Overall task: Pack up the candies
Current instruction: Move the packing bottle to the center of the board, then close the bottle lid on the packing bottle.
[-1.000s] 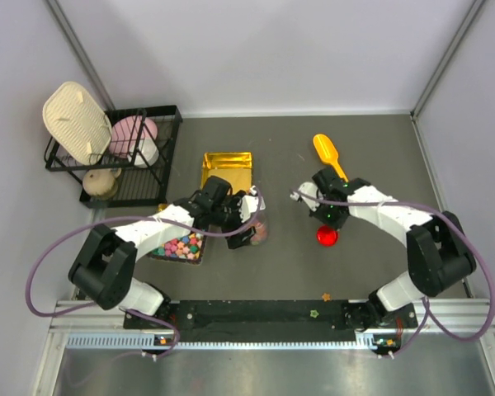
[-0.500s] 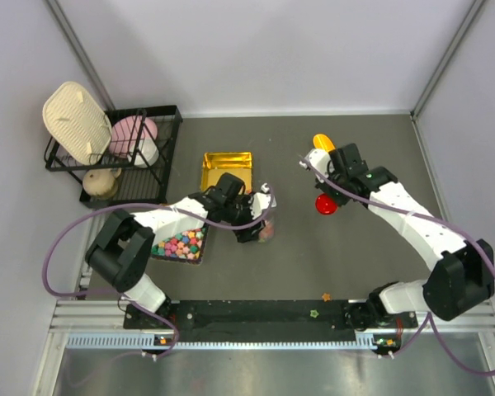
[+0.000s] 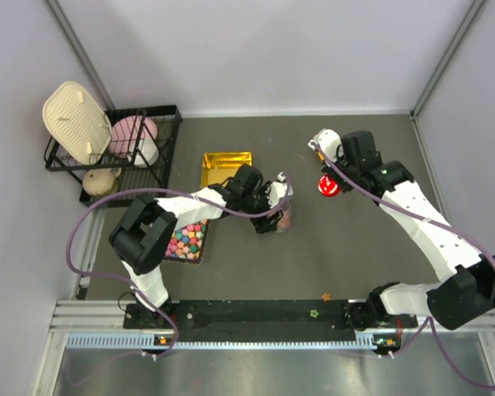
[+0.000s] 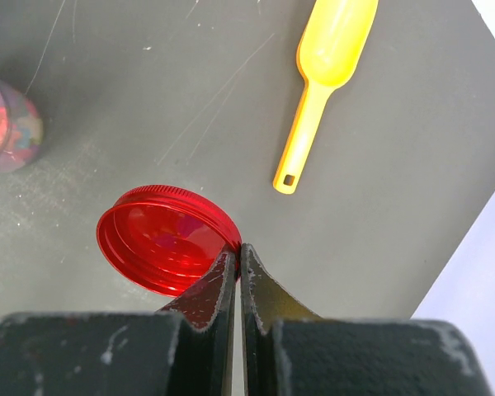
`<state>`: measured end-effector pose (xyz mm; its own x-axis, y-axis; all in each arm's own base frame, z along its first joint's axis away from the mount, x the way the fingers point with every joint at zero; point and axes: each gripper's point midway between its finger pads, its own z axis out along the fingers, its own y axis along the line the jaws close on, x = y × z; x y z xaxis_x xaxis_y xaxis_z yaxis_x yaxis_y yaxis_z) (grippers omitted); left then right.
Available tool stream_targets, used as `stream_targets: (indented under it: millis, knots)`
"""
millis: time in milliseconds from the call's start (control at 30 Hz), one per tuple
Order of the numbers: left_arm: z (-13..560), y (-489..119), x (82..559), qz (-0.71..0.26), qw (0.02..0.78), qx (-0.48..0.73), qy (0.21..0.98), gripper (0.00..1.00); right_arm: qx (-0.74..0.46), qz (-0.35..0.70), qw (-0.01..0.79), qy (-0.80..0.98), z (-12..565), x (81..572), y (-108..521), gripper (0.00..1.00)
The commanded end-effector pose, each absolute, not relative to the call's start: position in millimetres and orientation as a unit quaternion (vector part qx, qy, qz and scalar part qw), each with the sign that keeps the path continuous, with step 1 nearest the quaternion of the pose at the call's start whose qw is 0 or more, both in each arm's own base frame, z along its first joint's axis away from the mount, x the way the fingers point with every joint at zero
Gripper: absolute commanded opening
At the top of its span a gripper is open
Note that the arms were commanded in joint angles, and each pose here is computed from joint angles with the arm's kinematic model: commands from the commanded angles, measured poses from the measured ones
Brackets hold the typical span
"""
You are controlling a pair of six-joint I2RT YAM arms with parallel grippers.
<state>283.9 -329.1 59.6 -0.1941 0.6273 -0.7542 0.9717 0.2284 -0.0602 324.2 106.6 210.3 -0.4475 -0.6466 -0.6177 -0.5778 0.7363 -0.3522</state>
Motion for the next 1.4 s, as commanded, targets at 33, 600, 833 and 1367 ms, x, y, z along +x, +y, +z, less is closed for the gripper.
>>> stream_targets:
  millis: [33, 600, 833, 1367]
  knots:
    - [77, -335, 288, -0.283, 0.33, 0.553, 0.711, 0.87, -0.337, -0.052, 0.43, 0.836, 244, 332, 104, 0.0]
    - [168, -298, 251, -0.275, 0.348, 0.589, 0.676, 0.99, -0.362, 0.033, 0.46, 0.81, 266, 323, 135, 0.0]
    - [224, -295, 262, -0.277, 0.391, 0.574, 0.663, 0.99, -0.412, 0.147, 0.414, 0.798, 263, 298, 183, 0.0]
    - [315, -256, 347, 0.002, 0.524, 0.618, 0.586, 0.99, -0.467, 0.272, 0.287, 0.791, 264, 288, 233, 0.0]
